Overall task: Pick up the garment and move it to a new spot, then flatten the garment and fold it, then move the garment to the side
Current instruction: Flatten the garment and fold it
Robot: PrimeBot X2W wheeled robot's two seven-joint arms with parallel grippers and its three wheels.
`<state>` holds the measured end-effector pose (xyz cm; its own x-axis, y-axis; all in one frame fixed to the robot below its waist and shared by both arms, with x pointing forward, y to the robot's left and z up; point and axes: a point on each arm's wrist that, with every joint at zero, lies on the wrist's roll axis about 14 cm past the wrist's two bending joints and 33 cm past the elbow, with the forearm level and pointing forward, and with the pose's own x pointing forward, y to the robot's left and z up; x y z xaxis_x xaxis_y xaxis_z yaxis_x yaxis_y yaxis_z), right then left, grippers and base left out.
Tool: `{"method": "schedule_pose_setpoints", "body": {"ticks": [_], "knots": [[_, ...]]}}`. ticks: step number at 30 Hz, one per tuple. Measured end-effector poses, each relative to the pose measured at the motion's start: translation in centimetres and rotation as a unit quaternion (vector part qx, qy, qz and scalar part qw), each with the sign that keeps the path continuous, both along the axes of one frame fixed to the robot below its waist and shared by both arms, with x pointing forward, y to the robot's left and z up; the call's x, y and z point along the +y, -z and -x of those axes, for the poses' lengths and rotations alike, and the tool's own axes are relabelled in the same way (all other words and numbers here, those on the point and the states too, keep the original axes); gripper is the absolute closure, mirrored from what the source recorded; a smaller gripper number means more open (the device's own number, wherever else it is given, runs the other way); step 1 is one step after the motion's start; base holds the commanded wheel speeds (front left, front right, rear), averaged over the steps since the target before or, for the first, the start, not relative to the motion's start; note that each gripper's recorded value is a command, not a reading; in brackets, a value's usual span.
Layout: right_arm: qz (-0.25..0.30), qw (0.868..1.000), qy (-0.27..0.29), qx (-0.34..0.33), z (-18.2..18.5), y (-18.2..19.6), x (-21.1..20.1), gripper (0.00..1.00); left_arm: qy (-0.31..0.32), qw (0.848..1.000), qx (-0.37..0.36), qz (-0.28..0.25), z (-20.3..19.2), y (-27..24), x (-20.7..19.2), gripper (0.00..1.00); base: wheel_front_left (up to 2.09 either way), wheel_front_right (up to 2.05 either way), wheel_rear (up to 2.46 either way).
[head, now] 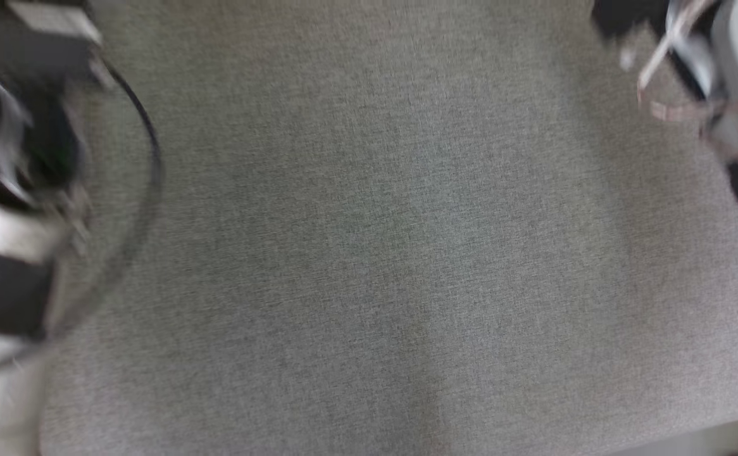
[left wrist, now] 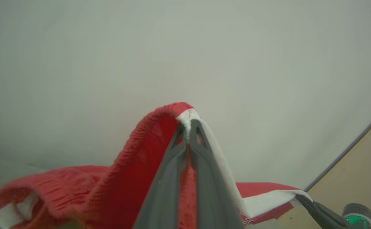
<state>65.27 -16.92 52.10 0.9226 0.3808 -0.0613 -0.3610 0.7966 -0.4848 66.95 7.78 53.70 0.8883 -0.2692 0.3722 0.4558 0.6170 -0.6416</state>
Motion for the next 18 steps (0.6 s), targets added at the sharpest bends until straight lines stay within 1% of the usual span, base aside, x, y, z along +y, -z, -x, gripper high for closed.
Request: {"method": "schedule_pose_setpoints", "body": {"ticks": [3, 6, 7, 11, 15, 17, 18], "knots": [[-0.004, 0.999, -0.005, 0.047, 2.1, 1.8, -0.3, 1.0, 0.032, 0.999, 0.021, -0.009, 2.4, 1.3, -1.2, 1.0, 0.0, 0.0, 0.0], [-0.024, 0.996, -0.004, 0.086, 4.6, 2.8, -0.8, 1.0, 0.05, 0.998, 0.044, -0.016, 4.9, 2.2, -1.6, 1.0, 0.0, 0.0, 0.0], [-0.039, 0.993, -0.008, 0.109, 6.4, 3.2, -0.7, 1.0, 0.054, 0.996, 0.061, -0.024, 6.5, 3.0, -1.5, 1.0, 0.0, 0.0, 0.0], [-0.07, 0.987, -0.011, 0.146, 9.7, 3.5, -0.3, 1.0, 0.056, 0.994, 0.087, -0.036, 9.5, 3.7, -1.2, 1.0, 0.0, 0.0, 0.0], [-0.093, 0.976, 0.0, 0.195, 13.3, 4.4, -0.7, 1.0, 0.059, 0.991, 0.112, -0.037, 12.3, 4.2, -1.4, 1.0, 0.0, 0.0, 0.0], [-0.119, 0.968, 0.008, 0.22, 14.9, 4.7, -0.7, 1.0, 0.069, 0.986, 0.144, -0.036, 14.0, 5.5, -1.8, 1.0, 0.0, 0.0, 0.0], [-0.125, 0.964, 0.009, 0.234, 15.8, 4.9, -0.6, 1.0, 0.072, 0.984, 0.158, -0.044, 14.9, 6.2, -1.9, 1.0, 0.0, 0.0, 0.0]]}}
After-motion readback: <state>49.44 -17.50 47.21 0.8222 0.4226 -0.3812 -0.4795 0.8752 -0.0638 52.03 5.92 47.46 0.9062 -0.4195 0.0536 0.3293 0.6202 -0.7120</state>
